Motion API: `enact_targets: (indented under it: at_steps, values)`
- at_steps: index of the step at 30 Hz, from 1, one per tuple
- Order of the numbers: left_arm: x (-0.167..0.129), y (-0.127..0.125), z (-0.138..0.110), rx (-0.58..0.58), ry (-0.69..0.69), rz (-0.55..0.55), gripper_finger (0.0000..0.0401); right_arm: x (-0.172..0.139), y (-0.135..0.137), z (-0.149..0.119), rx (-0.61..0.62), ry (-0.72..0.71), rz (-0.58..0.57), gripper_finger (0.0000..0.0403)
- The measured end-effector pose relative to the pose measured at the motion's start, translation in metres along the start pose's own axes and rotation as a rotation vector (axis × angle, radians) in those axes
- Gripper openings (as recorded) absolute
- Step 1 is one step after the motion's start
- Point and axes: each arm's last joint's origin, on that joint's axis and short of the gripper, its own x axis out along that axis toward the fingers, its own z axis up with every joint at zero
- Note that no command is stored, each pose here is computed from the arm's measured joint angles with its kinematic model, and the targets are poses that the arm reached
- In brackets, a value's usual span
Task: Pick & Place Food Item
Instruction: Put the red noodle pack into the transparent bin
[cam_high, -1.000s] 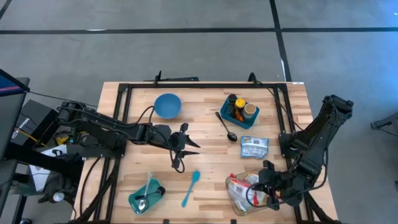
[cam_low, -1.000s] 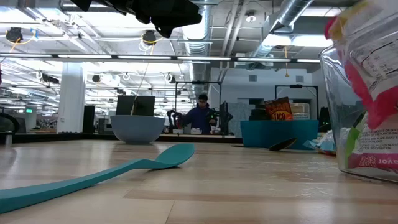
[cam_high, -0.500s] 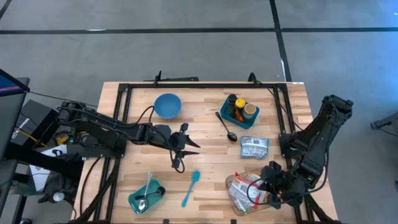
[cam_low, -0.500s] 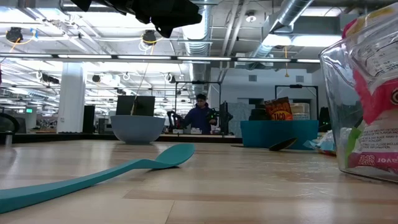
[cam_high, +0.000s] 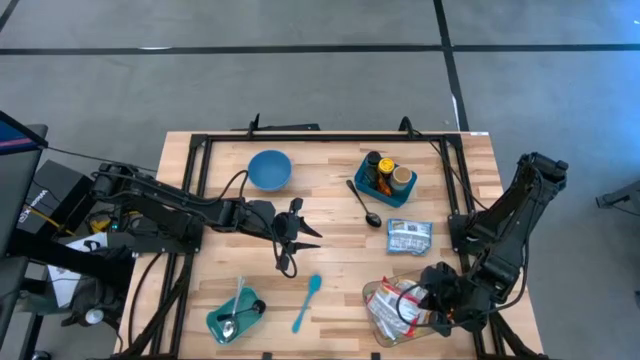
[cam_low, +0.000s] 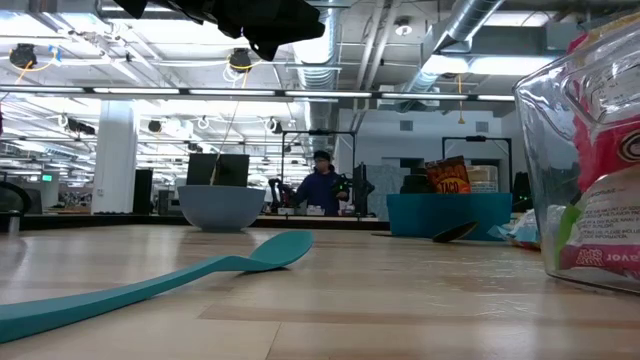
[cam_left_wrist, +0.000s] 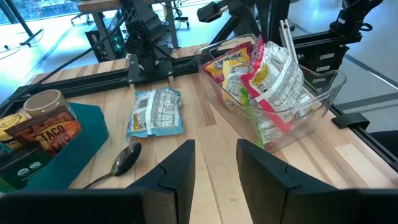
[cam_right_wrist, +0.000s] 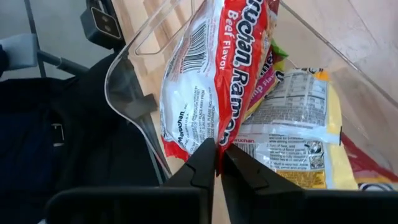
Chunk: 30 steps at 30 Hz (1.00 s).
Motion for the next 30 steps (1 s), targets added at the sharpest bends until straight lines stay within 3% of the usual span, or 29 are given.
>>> enact_targets:
  at_steps: [9, 19, 30]
  values:
    - [0.0, 0.0, 0.0, 0.0, 0.0, 0.0, 0.0111, 0.0, 0.001, -0.002, 0.034, 0.054, 0.018, 0.0063]
    - [0.0, 0.0, 0.0, 0.0, 0.0, 0.0, 0.0111, -0.001, 0.012, 0.0, -0.014, 0.033, 0.126, 0.0065]
    - [0.0, 0.0, 0.0, 0.0, 0.0, 0.0, 0.0111, 0.005, 0.016, -0.002, -0.011, 0.037, 0.133, 0.0066]
